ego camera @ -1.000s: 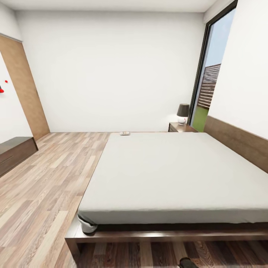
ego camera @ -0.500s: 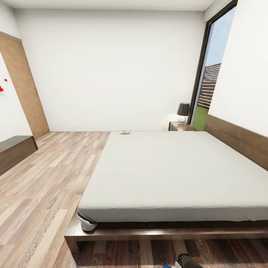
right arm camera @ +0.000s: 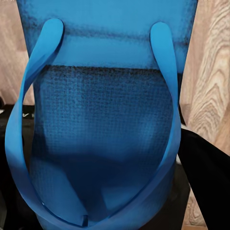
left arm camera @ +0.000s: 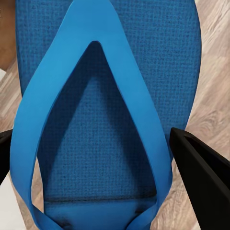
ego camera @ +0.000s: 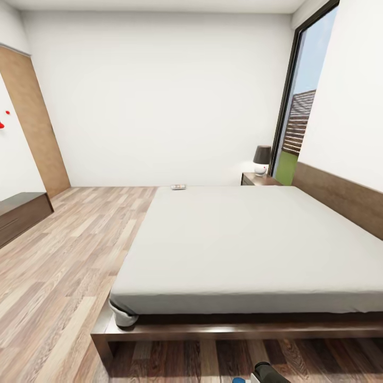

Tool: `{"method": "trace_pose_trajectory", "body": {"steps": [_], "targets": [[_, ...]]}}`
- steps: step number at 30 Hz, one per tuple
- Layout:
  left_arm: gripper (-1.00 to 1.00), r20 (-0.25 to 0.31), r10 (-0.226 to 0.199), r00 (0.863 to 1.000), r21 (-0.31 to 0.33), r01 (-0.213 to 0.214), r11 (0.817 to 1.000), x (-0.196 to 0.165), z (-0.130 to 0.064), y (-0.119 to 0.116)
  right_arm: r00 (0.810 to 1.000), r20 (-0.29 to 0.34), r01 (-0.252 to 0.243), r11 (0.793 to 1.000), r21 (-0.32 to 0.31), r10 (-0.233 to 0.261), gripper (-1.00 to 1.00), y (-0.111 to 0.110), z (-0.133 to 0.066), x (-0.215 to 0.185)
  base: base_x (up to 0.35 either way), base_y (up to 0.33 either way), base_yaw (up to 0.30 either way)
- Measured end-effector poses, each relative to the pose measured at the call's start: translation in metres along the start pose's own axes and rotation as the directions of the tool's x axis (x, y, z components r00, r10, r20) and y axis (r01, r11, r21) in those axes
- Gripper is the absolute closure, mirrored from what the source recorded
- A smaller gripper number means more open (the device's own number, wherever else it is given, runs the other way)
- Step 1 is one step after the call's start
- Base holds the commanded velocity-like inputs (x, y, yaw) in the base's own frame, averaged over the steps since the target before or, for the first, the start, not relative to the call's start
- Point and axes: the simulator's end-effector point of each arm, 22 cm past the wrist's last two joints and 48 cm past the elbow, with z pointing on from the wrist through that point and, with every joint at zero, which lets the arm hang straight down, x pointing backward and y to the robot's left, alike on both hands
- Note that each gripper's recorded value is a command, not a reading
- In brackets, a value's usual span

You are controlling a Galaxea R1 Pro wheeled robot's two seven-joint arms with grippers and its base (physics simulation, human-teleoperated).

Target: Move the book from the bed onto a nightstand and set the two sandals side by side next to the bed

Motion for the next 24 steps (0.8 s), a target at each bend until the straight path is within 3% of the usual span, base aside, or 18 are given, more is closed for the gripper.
{"method": "trace_pose_trajectory", "body": {"steps": [10, 24], "targets": [[1.0, -0.001, 0.0, 1.0, -0.009, 0.0, 1.0, 0.015, 0.008, -0.008, 1.0, 0.008, -0.001, 1.0, 0.001, 0.001, 1.0, -0.003, 0.018, -0.003, 0.0, 0.0, 0.0], [1.0, 0.002, -0.001, 1.0, -0.009, 0.001, 1.0, 0.035, 0.02, -0.022, 0.995, 0.1, 0.0, 1.0, 0.005, -0.001, 1.0, -0.007, 0.042, -0.026, 0.0, 0.0, 0.0]]}}
